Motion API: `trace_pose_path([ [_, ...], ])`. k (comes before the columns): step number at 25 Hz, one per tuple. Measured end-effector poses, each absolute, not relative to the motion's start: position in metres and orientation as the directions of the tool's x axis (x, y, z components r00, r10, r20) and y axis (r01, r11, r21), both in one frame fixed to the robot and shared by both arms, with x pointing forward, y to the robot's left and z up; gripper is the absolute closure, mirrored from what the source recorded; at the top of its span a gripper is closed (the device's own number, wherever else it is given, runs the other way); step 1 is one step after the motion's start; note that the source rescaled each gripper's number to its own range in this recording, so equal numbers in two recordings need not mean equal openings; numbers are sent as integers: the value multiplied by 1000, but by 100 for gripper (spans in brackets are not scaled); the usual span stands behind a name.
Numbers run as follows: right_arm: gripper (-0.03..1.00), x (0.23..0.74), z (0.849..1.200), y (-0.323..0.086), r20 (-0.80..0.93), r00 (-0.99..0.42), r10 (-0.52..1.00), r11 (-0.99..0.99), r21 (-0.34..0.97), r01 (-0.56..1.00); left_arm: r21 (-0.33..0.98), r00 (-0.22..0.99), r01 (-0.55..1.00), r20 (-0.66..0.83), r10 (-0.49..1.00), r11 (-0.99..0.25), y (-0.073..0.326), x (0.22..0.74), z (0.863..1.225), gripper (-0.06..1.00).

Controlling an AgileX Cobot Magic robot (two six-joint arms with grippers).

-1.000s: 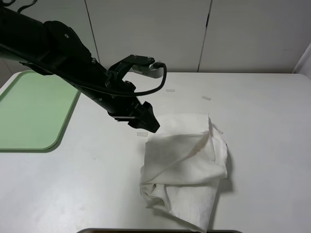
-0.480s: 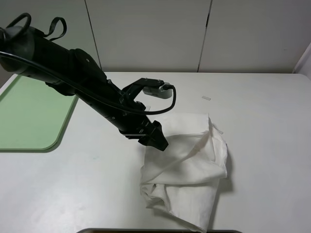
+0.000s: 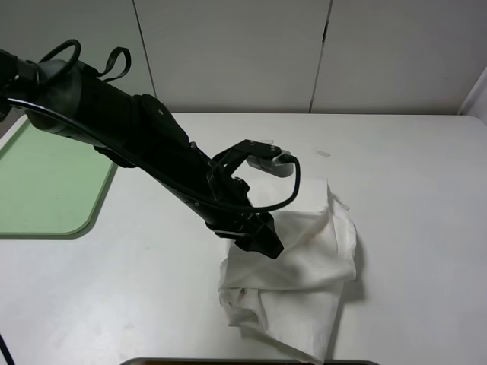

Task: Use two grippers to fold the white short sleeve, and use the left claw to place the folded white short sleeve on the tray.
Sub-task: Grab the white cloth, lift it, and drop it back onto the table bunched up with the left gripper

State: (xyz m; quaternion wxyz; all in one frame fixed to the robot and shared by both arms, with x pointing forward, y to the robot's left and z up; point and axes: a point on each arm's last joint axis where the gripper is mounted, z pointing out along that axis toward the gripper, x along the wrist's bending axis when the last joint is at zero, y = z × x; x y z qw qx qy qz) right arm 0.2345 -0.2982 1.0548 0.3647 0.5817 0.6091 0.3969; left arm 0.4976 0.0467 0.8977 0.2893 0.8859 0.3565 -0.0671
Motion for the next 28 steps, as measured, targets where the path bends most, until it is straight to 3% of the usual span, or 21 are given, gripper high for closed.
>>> trace_pose_path([
  [17, -3, 235, 1055, -298, 17, -57, 998, 8, 908, 419, 482, 815, 572, -423, 395, -664, 1, 447, 904, 28],
  [24, -3, 235, 1055, -298, 17, -57, 998, 8, 908, 419, 588, 867, 468, -448, 216, -660, -22, 446, 931, 28],
  [28, -3, 235, 1055, -298, 17, -57, 998, 8, 908, 419, 685, 893, 371, -448, 40, -627, -42, 438, 955, 28],
])
